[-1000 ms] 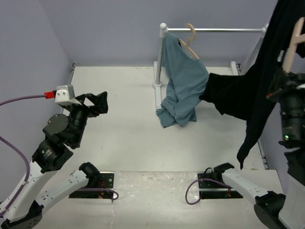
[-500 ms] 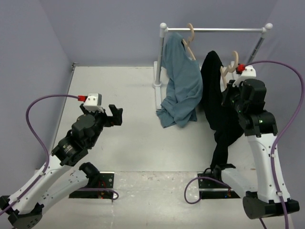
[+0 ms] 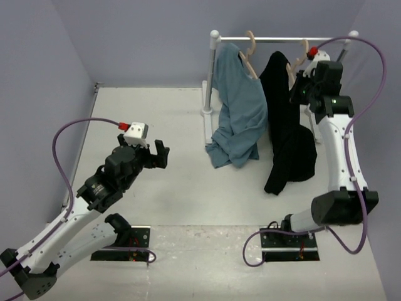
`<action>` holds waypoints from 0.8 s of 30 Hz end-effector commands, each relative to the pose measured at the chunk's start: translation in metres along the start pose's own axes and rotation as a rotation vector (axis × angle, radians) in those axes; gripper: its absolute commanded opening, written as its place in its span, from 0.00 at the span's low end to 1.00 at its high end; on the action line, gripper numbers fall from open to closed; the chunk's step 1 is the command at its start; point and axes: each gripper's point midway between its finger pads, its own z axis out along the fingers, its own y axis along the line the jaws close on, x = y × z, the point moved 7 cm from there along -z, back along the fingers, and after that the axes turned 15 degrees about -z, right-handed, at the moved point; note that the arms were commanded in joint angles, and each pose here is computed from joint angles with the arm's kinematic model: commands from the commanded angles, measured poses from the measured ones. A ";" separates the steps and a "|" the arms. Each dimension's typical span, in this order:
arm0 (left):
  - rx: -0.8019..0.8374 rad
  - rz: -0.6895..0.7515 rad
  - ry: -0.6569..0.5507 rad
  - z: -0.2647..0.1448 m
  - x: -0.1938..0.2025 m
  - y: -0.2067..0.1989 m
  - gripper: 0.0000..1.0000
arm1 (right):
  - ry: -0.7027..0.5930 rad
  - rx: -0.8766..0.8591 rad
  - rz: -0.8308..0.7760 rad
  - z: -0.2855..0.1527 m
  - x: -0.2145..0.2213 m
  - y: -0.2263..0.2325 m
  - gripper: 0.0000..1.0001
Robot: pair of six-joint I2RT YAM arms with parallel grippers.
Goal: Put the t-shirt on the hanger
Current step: Place the hanger at the clothesline.
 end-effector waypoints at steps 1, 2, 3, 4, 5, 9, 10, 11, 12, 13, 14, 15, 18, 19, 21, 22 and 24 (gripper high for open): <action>0.053 0.057 0.030 0.001 -0.006 -0.009 1.00 | -0.175 -0.009 -0.066 0.009 -0.065 -0.010 0.00; 0.071 0.069 0.040 0.001 -0.007 -0.012 1.00 | -0.149 -0.013 -0.068 0.025 -0.070 -0.013 0.00; 0.082 0.077 0.042 0.001 -0.008 -0.013 1.00 | -0.141 -0.011 -0.072 0.031 -0.073 -0.014 0.00; 0.093 0.096 0.048 0.000 -0.011 -0.015 1.00 | -0.126 -0.010 -0.075 0.043 -0.076 -0.016 0.00; 0.095 0.099 0.048 -0.001 -0.011 -0.015 1.00 | -0.118 -0.010 -0.076 0.045 -0.075 -0.017 0.00; 0.098 0.135 0.030 -0.007 -0.019 -0.014 1.00 | -0.056 -0.033 -0.061 0.077 -0.074 -0.019 0.00; 0.099 0.136 0.025 -0.008 -0.019 -0.013 1.00 | -0.049 -0.038 -0.058 0.078 -0.072 -0.018 0.00; 0.101 0.140 0.021 -0.010 -0.019 -0.012 1.00 | -0.041 -0.043 -0.052 0.084 -0.069 -0.018 0.00; 0.099 0.143 0.018 -0.011 -0.019 -0.011 1.00 | -0.028 -0.048 -0.047 0.090 -0.063 -0.017 0.00; 0.094 0.144 0.016 -0.012 -0.018 -0.010 1.00 | -0.007 -0.050 -0.040 0.094 -0.056 -0.016 0.00; 0.089 0.146 0.014 -0.012 -0.018 -0.008 1.00 | 0.011 -0.052 -0.034 0.099 -0.049 -0.016 0.00; 0.075 0.148 0.011 -0.012 -0.017 -0.006 1.00 | 0.015 -0.053 -0.030 0.100 -0.047 -0.016 0.00; 0.042 0.156 0.020 -0.009 -0.013 -0.002 1.00 | 0.030 -0.059 -0.014 0.102 -0.037 -0.013 0.00; 0.020 0.153 0.018 -0.007 -0.012 0.001 1.00 | 0.037 -0.064 -0.008 0.101 -0.033 -0.012 0.00; -0.048 0.138 0.015 0.001 -0.006 0.007 1.00 | 0.009 -0.070 0.003 0.088 -0.034 -0.009 0.00; -0.092 0.123 0.005 0.006 -0.005 0.012 1.00 | -0.010 -0.067 0.013 0.078 -0.037 -0.008 0.16; -0.152 0.077 0.025 0.018 -0.004 0.019 1.00 | -0.048 -0.058 0.034 0.059 -0.045 -0.007 0.77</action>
